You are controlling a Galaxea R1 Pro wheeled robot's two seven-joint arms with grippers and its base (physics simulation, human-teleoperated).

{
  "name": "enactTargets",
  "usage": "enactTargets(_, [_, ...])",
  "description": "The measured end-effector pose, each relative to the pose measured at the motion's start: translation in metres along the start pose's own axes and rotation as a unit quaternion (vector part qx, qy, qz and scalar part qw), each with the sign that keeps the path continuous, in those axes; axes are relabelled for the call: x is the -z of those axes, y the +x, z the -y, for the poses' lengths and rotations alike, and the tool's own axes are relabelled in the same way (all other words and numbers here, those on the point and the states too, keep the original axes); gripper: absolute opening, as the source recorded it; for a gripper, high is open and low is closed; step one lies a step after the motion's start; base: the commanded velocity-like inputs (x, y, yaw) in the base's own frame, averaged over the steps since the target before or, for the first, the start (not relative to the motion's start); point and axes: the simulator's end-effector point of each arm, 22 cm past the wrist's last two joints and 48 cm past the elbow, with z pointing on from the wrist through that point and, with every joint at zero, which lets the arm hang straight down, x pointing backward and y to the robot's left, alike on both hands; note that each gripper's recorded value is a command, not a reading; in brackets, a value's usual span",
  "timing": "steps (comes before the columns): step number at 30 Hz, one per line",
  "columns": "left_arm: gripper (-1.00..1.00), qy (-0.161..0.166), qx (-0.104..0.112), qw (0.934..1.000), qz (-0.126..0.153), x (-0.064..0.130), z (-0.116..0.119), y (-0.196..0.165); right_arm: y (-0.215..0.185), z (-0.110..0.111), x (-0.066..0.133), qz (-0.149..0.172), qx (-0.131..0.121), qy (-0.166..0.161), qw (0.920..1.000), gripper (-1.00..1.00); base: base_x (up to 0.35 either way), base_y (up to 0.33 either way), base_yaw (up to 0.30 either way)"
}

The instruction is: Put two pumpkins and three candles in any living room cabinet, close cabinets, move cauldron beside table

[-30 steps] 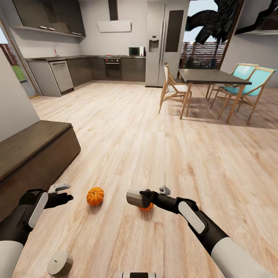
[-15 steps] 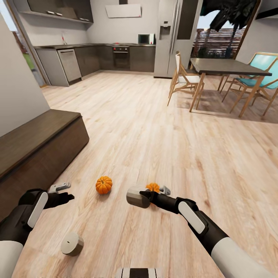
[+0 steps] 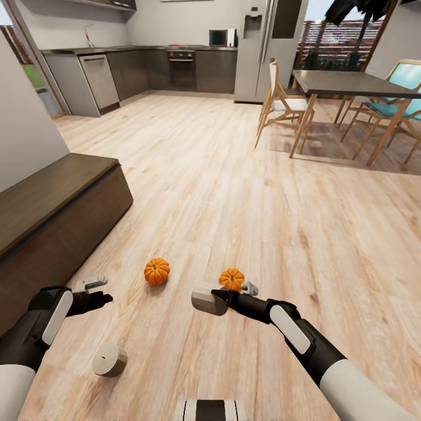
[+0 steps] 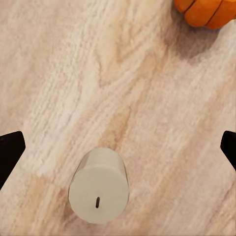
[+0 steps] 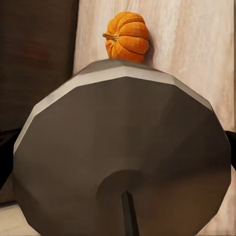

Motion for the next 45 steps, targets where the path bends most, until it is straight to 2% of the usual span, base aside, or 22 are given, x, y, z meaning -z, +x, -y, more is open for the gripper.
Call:
enactTargets(12, [1.0,-0.006,-0.002,0.9997,-0.024,-0.023,-0.003,0.018,0.015,0.023,-0.011,-0.014,-0.018,0.009,0.9997,-1.0,0.0,0.0,0.009])
enactTargets(27, [1.0,-0.013,-0.004,0.9985,-0.054,-0.05,-0.006,0.043,0.035,0.051,-0.024,-0.032,-0.037,0.021,0.9985,-1.0,0.0,0.0,0.236])
enactTargets(39, [1.0,-0.014,-0.005,0.9967,-0.079,-0.072,-0.004,0.065,0.052,0.072,-0.033,-0.046,-0.057,0.028,0.9969,-1.0,0.0,0.0,0.018])
enactTargets(42, [1.0,0.008,0.001,0.9963,-0.086,-0.077,0.006,0.071,0.05,0.06,-0.036,-0.044,-0.06,0.003,0.9972,-1.0,0.0,0.0,0.0])
enactTargets(45, [1.0,0.054,0.007,0.9944,-0.09,-0.08,0.023,0.074,0.045,0.032,-0.037,-0.039,-0.052,-0.05,0.9966,-1.0,0.0,0.0,0.0])
